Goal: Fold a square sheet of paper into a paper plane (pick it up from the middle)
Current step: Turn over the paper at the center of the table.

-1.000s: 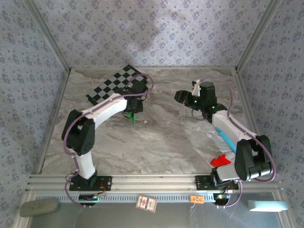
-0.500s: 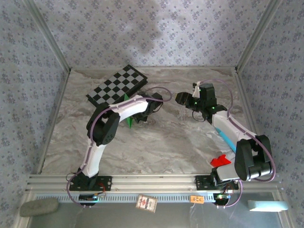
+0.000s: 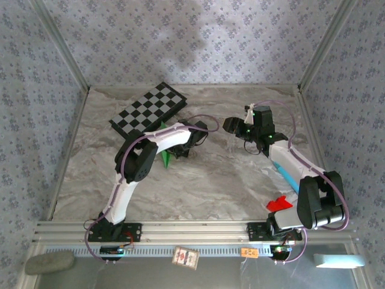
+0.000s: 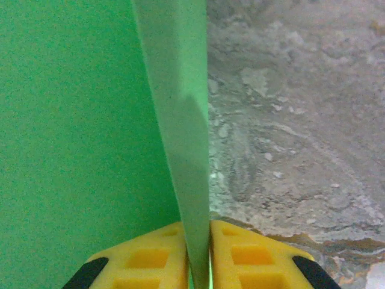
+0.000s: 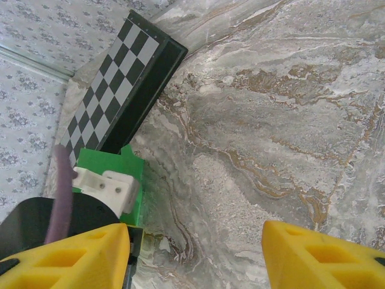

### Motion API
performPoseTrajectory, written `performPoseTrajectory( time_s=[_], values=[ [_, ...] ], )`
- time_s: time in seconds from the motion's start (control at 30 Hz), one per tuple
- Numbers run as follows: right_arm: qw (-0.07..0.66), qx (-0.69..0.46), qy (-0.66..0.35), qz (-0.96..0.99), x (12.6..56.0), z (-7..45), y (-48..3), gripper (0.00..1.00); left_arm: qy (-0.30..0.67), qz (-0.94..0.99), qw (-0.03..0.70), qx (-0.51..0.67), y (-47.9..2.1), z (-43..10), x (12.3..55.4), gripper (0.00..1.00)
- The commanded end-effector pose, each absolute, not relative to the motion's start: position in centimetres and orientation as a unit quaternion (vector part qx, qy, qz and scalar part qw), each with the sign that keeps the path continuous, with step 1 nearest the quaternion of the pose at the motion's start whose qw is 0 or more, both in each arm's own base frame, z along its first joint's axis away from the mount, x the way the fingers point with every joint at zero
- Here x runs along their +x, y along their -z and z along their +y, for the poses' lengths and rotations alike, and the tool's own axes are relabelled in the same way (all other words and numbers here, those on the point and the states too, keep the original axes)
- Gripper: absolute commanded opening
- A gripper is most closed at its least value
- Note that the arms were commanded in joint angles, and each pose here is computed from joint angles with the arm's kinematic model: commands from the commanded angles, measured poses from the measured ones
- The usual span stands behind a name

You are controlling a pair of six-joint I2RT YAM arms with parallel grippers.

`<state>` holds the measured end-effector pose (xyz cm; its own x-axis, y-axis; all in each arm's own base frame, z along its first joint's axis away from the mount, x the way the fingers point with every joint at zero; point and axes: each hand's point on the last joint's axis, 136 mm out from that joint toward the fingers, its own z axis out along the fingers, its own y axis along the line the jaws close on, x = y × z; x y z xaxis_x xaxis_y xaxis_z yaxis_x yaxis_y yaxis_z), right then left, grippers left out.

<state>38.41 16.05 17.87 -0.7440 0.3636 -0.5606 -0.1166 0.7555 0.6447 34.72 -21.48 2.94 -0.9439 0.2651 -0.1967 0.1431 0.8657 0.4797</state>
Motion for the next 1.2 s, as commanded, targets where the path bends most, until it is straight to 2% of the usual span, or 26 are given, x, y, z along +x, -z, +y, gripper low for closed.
performPoseTrajectory(
  time_s=[0.0, 0.23, 0.4, 0.6, 0.67, 0.77, 1.0, 1.17],
  values=[
    [0.342, 0.077, -0.339, 0.873, 38.3, 15.8, -17.3, 0.62, -0.222, 0.961, 0.122, 0.114, -2.5, -22.7, 34.6, 0.17],
    [0.337, 0.078, -0.342, 0.874, 38.4, 15.9, -17.0, 0.62, -0.211, 0.963, 0.118, 0.118, -2.4, -23.8, 34.3, 0.2],
    [0.336, 0.08, -0.342, 0.874, 38.4, 15.9, -17.0, 0.61, -0.179, 0.97, 0.121, 0.108, -3.6, -25.1, 33.8, 0.26],
    [0.338, 0.096, -0.337, 0.873, 38.6, 15.3, -16.9, 0.61, -0.118, 0.982, 0.118, 0.084, -5.0, -27.0, 32.9, 0.34],
    [0.338, 0.109, -0.336, 0.872, 38.6, 14.9, -16.7, 0.61, -0.066, 0.989, 0.112, 0.076, -5.4, -28.6, 32.4, 0.37],
    [0.341, 0.12, -0.334, 0.871, 38.7, 14.4, -16.6, 0.61, -0.009, 0.991, 0.119, 0.059, -6.6, -30.3, 32.1, 0.42],
    [0.323, 0.111, -0.319, 0.884, 38.6, 14.6, -15.9, 0.61, 0.05, 0.985, 0.16, 0.039, -11.6, -30.7, 32.1, 0.49],
    [0.295, 0.027, -0.271, 0.916, 37.5, 17.9, -14.9, 0.59, 0.106, 0.977, 0.182, -0.011, -14.5, -28.2, 32.2, 0.52]
  ],
)
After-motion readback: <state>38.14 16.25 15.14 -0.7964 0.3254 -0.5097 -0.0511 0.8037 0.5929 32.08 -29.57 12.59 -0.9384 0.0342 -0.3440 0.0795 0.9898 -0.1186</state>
